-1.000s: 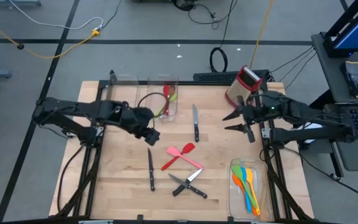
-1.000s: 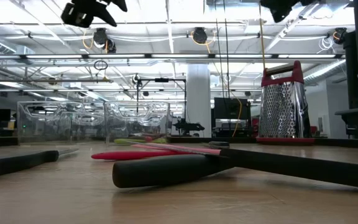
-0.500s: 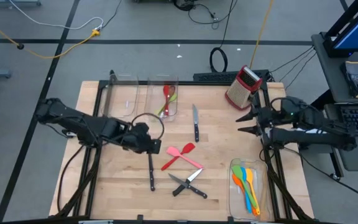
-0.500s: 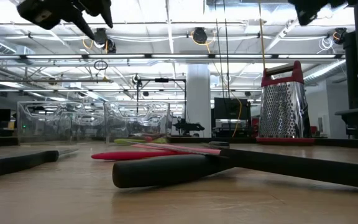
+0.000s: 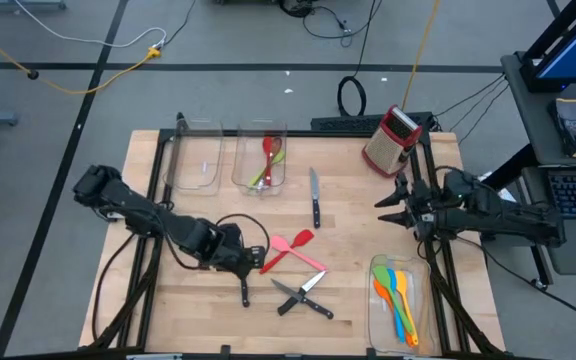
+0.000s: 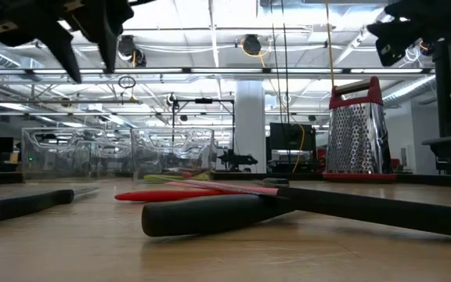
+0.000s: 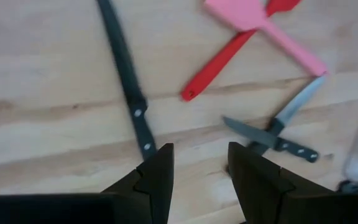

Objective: Pick & Place Kitchen Items
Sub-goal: Put the black knife into the top left transparent bin

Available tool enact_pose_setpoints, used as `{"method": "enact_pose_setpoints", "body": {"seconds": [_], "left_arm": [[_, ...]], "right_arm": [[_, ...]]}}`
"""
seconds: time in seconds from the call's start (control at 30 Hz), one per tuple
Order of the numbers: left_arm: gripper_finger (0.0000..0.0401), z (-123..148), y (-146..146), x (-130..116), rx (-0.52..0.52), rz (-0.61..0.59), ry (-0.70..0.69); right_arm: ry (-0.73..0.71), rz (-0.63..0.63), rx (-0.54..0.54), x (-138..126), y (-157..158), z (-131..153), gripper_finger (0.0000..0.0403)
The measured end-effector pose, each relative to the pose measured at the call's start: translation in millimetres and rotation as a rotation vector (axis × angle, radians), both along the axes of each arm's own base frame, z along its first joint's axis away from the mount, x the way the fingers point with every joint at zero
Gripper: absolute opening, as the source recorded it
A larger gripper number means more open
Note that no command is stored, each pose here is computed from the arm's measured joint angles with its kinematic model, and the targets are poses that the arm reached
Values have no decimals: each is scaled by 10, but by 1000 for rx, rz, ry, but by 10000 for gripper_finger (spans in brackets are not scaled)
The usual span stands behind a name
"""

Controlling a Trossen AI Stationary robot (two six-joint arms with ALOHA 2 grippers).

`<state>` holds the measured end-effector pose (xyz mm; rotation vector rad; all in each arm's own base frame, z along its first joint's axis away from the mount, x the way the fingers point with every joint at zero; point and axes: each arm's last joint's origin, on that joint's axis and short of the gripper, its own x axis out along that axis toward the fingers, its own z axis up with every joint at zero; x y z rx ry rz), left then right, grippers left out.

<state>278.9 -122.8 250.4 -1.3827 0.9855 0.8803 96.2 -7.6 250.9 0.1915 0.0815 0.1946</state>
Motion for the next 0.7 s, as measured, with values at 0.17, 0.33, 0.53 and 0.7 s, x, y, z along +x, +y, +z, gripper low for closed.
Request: {"method": "enact_pose_setpoints", "body": {"seconds": [0.17,0.33,0.53,0.7], "left_arm": [[157,-66,-50,18,-22,7,29],[157,-78,-57,28,-33,9,32],[157,-123,-74,66,-37,26,31],[157,-240,-107,110,-55,36,80]], "right_arm": [[-55,-70,78,28,-24,-167,155],[-17,-87,120,56,-34,-318,155],[0,-86,91,67,-36,-391,155],[-15,-85,84,68,-36,-378,155]]}}
